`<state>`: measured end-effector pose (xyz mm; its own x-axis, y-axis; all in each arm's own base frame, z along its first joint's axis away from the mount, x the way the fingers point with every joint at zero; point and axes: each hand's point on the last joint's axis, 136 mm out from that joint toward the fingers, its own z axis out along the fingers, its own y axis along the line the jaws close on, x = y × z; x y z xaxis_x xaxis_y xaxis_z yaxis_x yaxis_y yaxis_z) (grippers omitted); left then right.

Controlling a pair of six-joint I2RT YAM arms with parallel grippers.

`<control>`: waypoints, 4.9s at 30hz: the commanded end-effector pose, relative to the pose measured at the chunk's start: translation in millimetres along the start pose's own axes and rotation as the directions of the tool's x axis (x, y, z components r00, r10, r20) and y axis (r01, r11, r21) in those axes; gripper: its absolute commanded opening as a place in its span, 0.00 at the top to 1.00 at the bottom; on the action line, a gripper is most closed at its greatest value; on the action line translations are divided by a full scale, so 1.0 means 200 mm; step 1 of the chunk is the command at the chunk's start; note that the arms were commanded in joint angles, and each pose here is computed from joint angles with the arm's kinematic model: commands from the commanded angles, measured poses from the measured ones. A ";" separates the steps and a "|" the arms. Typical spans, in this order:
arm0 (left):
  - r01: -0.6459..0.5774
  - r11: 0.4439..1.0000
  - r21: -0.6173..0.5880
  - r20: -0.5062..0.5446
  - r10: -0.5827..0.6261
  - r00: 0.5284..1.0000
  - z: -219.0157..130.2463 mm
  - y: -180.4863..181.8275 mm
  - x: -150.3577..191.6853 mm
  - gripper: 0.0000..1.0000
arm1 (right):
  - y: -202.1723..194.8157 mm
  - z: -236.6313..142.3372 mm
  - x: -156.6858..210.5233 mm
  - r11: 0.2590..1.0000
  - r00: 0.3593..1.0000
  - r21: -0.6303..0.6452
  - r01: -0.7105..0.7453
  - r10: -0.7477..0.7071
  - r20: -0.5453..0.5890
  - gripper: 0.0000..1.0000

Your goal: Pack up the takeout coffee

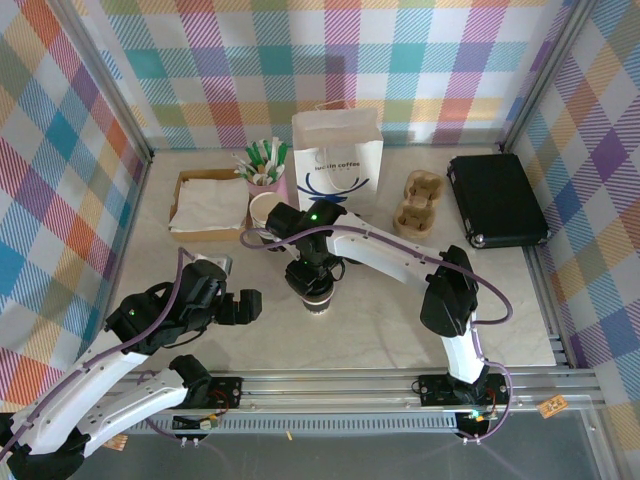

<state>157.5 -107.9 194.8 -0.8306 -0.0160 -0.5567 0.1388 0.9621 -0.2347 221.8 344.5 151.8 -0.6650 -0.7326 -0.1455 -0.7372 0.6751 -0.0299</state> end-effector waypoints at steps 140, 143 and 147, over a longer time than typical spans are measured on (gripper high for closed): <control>0.576 0.771 0.271 -0.262 -0.517 0.815 0.56 -0.44 0.00 0.71 | -0.06 -0.01 0.10 0.667 0.840 -0.525 -0.529 0.501 -0.209 0.52; 0.577 0.771 0.271 -0.270 -0.514 0.814 0.56 -0.44 0.00 0.73 | -0.05 0.00 0.10 0.666 0.839 -0.525 -0.531 0.500 -0.214 0.52; 0.580 0.770 0.266 -0.274 -0.517 0.811 0.57 -0.43 0.01 0.75 | -0.04 0.01 0.09 0.665 0.839 -0.524 -0.533 0.498 -0.222 0.52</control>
<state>205.4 -224.2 130.3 -0.8893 -0.4406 -0.1227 -0.2273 0.6586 -0.7174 219.5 318.6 142.3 -0.9557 -0.2870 0.0650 -0.2034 0.8041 0.5586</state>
